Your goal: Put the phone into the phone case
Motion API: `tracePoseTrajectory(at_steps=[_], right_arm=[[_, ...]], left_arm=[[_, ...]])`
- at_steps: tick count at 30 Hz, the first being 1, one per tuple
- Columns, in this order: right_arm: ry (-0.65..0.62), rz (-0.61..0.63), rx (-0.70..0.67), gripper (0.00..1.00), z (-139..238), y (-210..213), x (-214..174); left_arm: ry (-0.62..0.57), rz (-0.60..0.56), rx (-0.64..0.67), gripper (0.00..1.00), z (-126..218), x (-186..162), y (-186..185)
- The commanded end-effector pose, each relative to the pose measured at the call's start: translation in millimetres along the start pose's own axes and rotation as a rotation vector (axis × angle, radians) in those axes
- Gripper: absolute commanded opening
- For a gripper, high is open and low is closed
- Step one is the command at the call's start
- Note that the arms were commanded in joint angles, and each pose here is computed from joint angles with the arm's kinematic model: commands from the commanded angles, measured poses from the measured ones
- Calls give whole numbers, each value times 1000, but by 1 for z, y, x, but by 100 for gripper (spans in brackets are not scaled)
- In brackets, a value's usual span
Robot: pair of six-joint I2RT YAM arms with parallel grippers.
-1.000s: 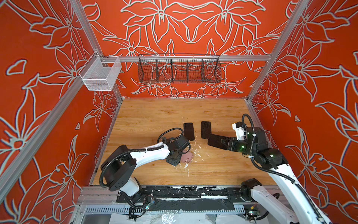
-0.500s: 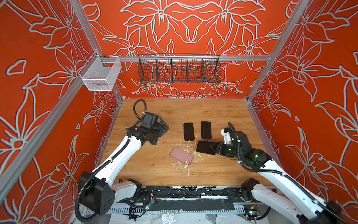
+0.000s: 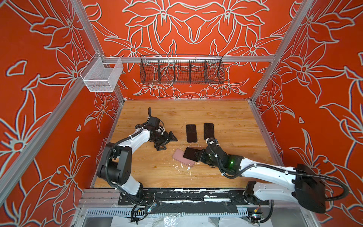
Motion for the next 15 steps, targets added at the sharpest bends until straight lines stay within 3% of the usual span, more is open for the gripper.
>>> tracePoseTrajectory(at_steps=[1, 15], right_arm=[[-109, -130, 98, 0, -4, 17, 7], [-36, -233, 108, 0, -27, 17, -24]], left_arm=[[14, -32, -63, 97, -4, 1, -4], [34, 22, -66, 97, -34, -5, 15]])
Point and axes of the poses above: each gripper's point midway between its finger pads, its own z axis back along the fingers, its own y axis along the line the jaws close on, x = y × z, the point moved 6 cm from there along z, back along the fingers, and after that the axes turned 2 degrees about z, right-handed, at the moved point
